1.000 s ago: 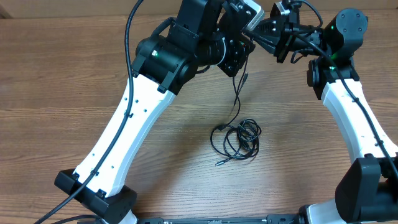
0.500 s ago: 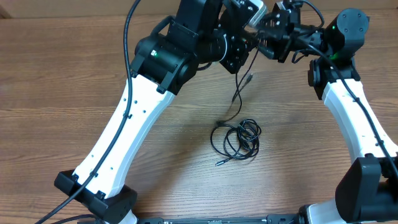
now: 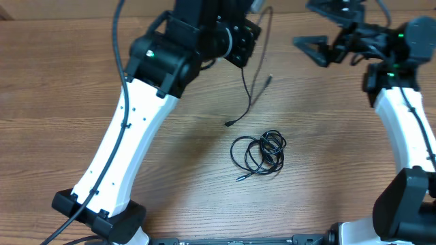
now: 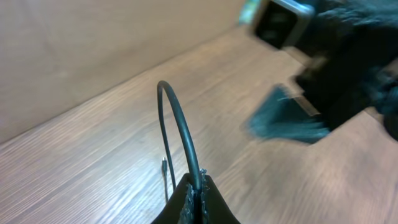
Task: Untangle cables
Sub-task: 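Carry the separated cable with the left gripper to the upper-left table area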
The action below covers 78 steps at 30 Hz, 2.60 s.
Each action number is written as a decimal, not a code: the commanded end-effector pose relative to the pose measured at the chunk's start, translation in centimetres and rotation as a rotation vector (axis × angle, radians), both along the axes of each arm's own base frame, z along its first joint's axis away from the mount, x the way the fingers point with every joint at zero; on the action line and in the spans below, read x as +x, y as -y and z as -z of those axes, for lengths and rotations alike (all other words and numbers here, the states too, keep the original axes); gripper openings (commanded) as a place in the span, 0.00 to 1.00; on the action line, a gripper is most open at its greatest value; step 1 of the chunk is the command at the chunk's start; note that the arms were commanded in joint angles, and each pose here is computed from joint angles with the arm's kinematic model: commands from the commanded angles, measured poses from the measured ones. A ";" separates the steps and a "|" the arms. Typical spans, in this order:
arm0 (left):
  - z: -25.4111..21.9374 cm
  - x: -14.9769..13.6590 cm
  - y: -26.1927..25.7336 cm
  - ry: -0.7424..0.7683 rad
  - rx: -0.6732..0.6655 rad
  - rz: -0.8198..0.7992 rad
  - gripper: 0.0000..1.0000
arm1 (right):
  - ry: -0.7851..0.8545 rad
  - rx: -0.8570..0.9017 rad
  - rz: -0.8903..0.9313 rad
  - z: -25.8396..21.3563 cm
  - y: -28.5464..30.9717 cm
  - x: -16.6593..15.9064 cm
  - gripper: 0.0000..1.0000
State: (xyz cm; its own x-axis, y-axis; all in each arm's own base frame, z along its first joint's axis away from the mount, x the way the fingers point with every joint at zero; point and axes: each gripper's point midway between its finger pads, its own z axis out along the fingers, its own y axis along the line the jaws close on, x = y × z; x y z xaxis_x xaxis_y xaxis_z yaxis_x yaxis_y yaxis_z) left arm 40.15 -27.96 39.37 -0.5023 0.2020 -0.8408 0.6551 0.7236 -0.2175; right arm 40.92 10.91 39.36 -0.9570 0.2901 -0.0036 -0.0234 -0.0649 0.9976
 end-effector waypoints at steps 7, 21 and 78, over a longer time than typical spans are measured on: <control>-7.3 -0.7 -6.9 0.078 -0.150 -0.198 0.04 | 0.025 -0.084 0.028 -0.3 6.0 -1.8 1.00; -7.9 1.8 -11.2 0.047 -0.234 -0.382 0.04 | 0.248 -0.159 0.033 -0.2 6.2 -1.9 1.00; 15.2 9.2 -50.2 -0.375 0.107 -1.234 0.23 | 0.273 -0.167 0.034 -0.1 6.2 -1.9 1.00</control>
State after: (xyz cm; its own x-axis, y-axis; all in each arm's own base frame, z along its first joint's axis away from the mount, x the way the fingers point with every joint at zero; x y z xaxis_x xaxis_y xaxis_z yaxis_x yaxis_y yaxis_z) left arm 49.92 19.20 25.98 -0.5927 -0.5127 -0.6212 -0.4800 0.8442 -0.2388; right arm 40.19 4.28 38.30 -0.9097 0.3298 -0.2525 -0.2396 0.0799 0.9676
